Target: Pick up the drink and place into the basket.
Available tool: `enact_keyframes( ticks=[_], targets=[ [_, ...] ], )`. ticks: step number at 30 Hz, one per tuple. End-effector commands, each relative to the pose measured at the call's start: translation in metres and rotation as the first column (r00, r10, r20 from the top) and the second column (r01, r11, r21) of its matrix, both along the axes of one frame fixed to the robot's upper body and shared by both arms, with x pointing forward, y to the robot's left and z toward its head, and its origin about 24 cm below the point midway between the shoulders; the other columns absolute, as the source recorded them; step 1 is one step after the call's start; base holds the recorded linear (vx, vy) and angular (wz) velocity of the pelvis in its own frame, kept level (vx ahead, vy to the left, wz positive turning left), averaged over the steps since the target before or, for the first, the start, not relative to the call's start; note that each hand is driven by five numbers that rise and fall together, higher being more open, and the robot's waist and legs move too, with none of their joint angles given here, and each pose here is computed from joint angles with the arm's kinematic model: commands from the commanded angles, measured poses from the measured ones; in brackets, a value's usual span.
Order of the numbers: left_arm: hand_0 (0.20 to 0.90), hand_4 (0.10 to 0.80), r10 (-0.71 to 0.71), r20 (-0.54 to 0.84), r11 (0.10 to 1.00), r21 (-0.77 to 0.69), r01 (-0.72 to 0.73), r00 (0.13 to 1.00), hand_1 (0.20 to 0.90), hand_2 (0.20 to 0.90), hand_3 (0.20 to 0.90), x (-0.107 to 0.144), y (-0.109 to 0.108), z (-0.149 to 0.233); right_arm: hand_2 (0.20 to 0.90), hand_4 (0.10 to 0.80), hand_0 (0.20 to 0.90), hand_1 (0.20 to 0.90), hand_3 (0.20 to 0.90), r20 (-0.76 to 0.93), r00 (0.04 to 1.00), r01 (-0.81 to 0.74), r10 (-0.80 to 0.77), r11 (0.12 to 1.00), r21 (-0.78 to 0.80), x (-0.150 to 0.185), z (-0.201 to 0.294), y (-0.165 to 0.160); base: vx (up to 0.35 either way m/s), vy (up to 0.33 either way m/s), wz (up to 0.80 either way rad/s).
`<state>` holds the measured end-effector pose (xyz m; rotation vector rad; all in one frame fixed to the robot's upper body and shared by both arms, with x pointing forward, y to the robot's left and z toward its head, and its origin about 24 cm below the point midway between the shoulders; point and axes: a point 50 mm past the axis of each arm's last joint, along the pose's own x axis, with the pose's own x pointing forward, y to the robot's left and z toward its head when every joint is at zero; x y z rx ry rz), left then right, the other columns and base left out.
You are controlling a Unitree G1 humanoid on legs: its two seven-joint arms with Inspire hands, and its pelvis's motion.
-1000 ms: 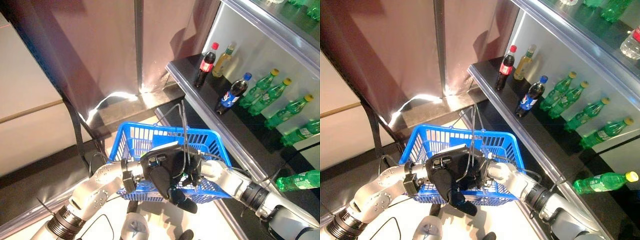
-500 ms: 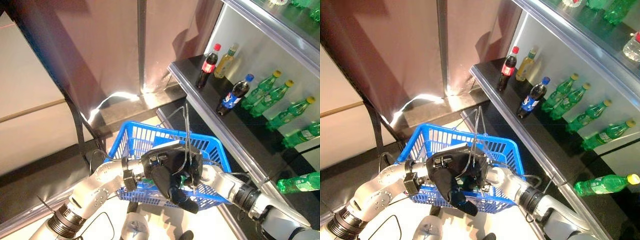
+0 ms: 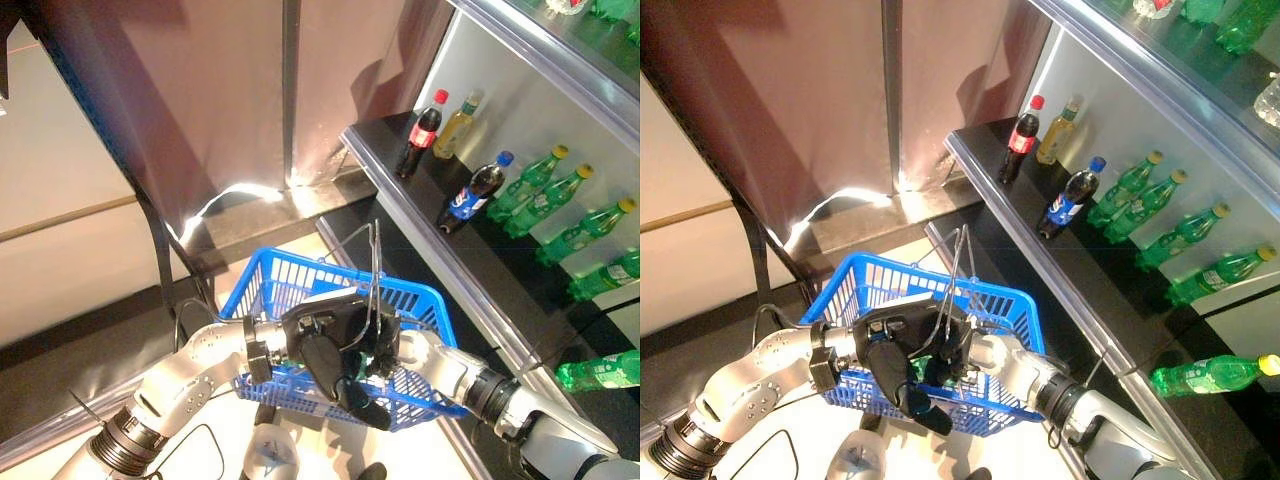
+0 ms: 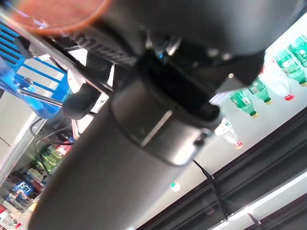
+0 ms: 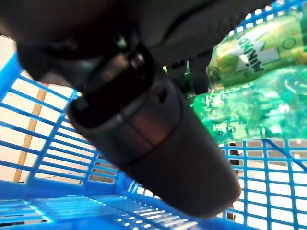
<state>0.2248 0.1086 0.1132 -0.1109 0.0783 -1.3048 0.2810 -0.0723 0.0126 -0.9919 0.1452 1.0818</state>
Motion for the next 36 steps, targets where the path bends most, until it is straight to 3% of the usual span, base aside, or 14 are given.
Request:
enact_keyframes(
  ticks=[1,12,17,24,29,36],
  targets=[
    [0.300,0.100,-0.287,0.535,0.745,-0.397,0.536,0.795,0.300,0.300,0.200,-0.047,-0.051,0.112,0.900,0.800,0.900,0.900,0.900,0.047,0.995,-0.085,0.082,0.994,0.064,0.001,0.013,0.023,0.000,0.000,0.00],
    [0.300,0.100,-0.250,0.524,0.759,-0.415,0.501,0.814,0.300,0.300,0.200,-0.046,-0.050,0.112,0.900,0.800,0.900,0.900,0.900,0.050,0.998,-0.046,0.041,0.994,0.098,0.002,0.014,0.023,0.000,0.000,0.00],
    [0.300,0.100,-0.053,0.457,0.796,-0.518,0.314,0.888,0.300,0.300,0.200,-0.031,-0.038,0.110,0.900,0.800,0.900,0.900,0.900,0.085,0.993,0.061,-0.083,0.972,0.227,0.012,0.031,0.011,0.000,0.000,0.00],
    [0.300,0.100,0.237,0.313,0.777,-0.630,0.014,0.920,0.300,0.300,0.200,-0.011,0.003,0.093,0.900,0.800,0.900,0.900,0.900,0.133,0.952,0.177,-0.275,0.850,0.496,0.018,0.071,-0.016,0.007,0.014,-0.03],
    [0.300,0.100,0.414,0.204,0.713,-0.678,-0.176,0.887,0.300,0.300,0.200,-0.004,0.028,0.081,0.900,0.800,0.900,0.900,0.900,0.161,0.926,0.191,-0.342,0.791,0.582,0.013,0.082,-0.030,0.019,0.037,-0.04],
    [0.300,0.100,0.644,0.068,0.577,-0.697,-0.425,0.762,0.300,0.300,0.200,0.005,0.057,0.070,0.900,0.800,0.900,0.900,0.900,0.210,0.880,0.189,-0.426,0.721,0.667,0.009,0.101,-0.044,0.005,0.023,-0.11]
  ],
)
